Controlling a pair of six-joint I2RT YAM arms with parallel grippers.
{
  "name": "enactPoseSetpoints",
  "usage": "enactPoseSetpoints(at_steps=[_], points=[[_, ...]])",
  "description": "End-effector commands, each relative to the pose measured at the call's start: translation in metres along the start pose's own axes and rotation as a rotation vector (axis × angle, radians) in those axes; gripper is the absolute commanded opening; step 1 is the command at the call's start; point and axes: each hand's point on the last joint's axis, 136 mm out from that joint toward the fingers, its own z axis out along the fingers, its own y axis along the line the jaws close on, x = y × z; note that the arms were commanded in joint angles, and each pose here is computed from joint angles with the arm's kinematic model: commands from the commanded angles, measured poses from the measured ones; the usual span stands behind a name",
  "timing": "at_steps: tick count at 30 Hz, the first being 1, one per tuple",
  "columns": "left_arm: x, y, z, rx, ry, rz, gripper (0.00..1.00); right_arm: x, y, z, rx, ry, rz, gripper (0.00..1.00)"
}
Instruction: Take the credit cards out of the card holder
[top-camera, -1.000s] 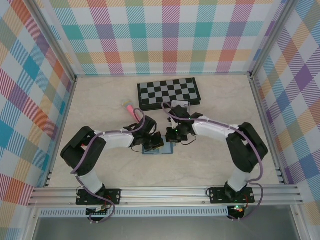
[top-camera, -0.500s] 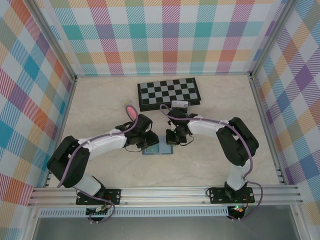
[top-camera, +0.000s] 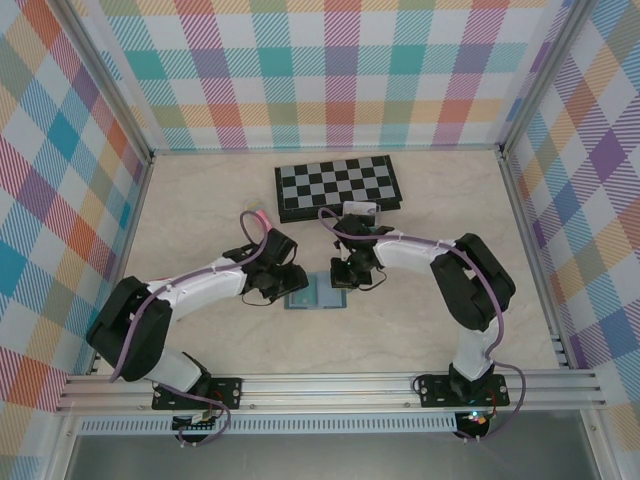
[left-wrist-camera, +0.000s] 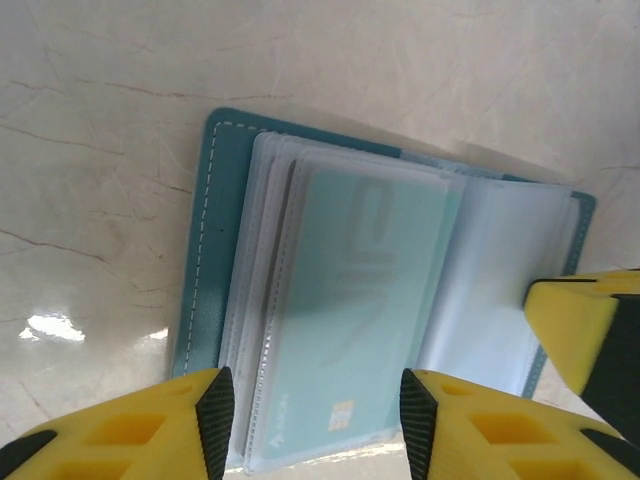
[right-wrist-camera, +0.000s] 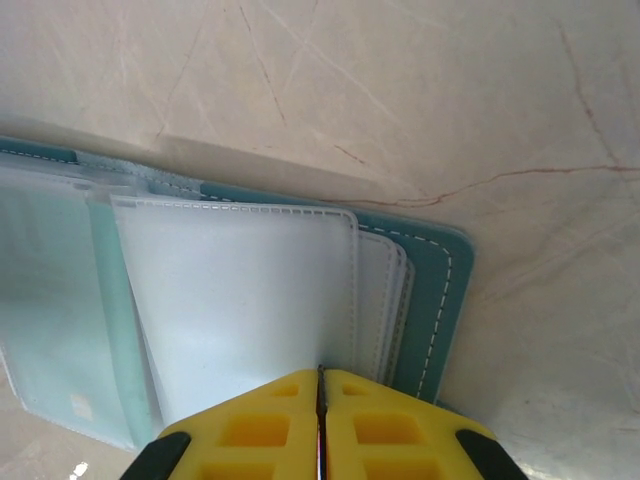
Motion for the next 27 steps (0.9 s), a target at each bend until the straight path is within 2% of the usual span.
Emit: enactPoseSetpoints(at_steps=[1, 6, 13, 22, 27], points=[[0.006, 0.006, 0.01, -0.012, 0.04, -0.007, 0.49, 0.011, -0.006, 0.015, -0.001, 0.063, -0.013, 0.09], [0.006, 0.001, 0.013, 0.009, 0.044, -0.016, 0.46, 0.011, -0.006, 0.016, -0.004, 0.068, -0.01, 0.09], [0.004, -0.003, 0.009, 0.028, 0.039, -0.013, 0.36, 0.013, -0.013, 0.02, 0.026, 0.079, 0.0, 0.09], [0.002, -0.012, 0.0, 0.072, 0.024, 0.003, 0.36, 0.013, -0.016, 0.021, 0.041, 0.079, 0.004, 0.09], [0.003, -0.015, -0.003, 0.087, 0.022, 0.013, 0.32, 0.013, -0.017, 0.021, 0.044, 0.077, 0.004, 0.09]])
